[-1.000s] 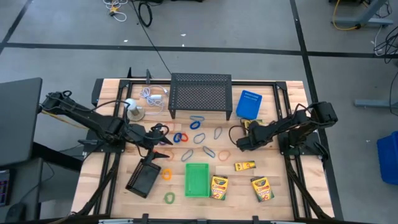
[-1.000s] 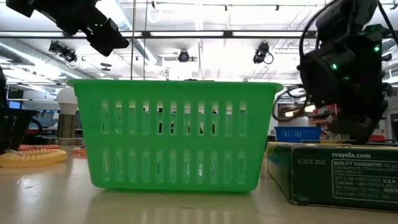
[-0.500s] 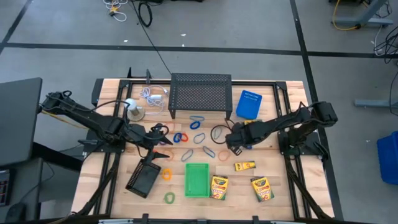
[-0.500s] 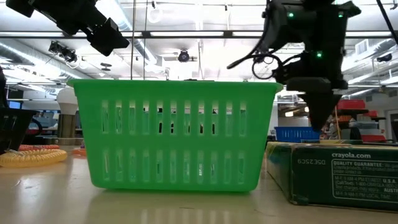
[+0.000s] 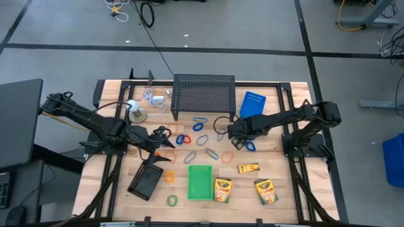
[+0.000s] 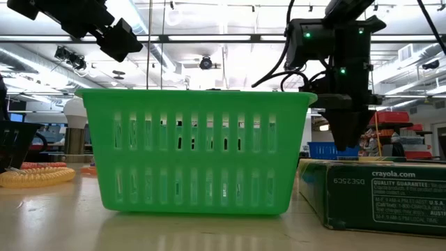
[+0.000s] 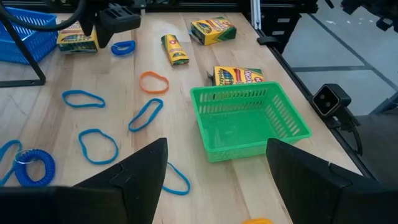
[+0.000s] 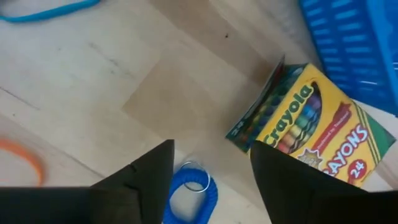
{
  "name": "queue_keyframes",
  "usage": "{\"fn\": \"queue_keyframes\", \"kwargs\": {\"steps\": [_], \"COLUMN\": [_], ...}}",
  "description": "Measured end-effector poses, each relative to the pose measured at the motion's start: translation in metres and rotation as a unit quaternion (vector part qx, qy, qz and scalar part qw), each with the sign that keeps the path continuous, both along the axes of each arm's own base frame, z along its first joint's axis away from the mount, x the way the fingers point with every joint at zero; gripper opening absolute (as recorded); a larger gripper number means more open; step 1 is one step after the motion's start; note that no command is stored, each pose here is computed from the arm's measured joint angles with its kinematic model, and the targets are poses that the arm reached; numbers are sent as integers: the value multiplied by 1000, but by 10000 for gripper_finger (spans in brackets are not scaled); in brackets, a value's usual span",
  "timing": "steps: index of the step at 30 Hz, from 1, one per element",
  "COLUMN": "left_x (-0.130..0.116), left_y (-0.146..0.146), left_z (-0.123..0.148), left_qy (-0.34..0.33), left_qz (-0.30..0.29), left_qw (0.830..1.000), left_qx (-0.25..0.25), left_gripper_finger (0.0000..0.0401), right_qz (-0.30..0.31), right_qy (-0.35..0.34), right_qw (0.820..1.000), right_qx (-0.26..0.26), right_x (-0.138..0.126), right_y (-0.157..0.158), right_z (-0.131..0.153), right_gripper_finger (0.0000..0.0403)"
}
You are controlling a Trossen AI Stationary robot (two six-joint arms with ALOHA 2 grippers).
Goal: Pick & Place Office Desk Supplies
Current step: Put the crayon box into the green bin
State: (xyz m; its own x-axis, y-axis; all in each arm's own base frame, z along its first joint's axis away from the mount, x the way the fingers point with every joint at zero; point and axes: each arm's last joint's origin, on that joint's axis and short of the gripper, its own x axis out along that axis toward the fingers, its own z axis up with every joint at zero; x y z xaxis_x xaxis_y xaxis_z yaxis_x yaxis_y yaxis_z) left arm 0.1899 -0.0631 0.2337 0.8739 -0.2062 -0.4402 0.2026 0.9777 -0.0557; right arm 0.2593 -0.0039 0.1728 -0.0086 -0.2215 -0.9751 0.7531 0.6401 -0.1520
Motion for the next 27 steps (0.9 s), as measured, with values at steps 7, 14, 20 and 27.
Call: {"fn": "queue_keyframes", "kwargs": {"steps": [7,14,20,27], "left_x": [0,0,0,0], "left_y": [0,0,0,0], "left_z": [0,0,-1,-1], "left_qy": [0,1,3,3], "left_qz": [1,1,-2,-2], "left_qw": [1000,1000,1000,1000], "left_qx": [-2,-2,-5,-5], "left_gripper_finger": [283,283,283,283], "right_qz": [-2,11,14,5], "right_qy": [16,43,60,77], "right_qw": [1000,999,998,996], "right_qx": [-8,-14,-23,-33], "right_x": [2,6,7,6], "right_y": [-6,-5,-6,-7], "right_z": [-6,-20,-29,-33], "right_gripper_finger": [201,174,176,176]}}
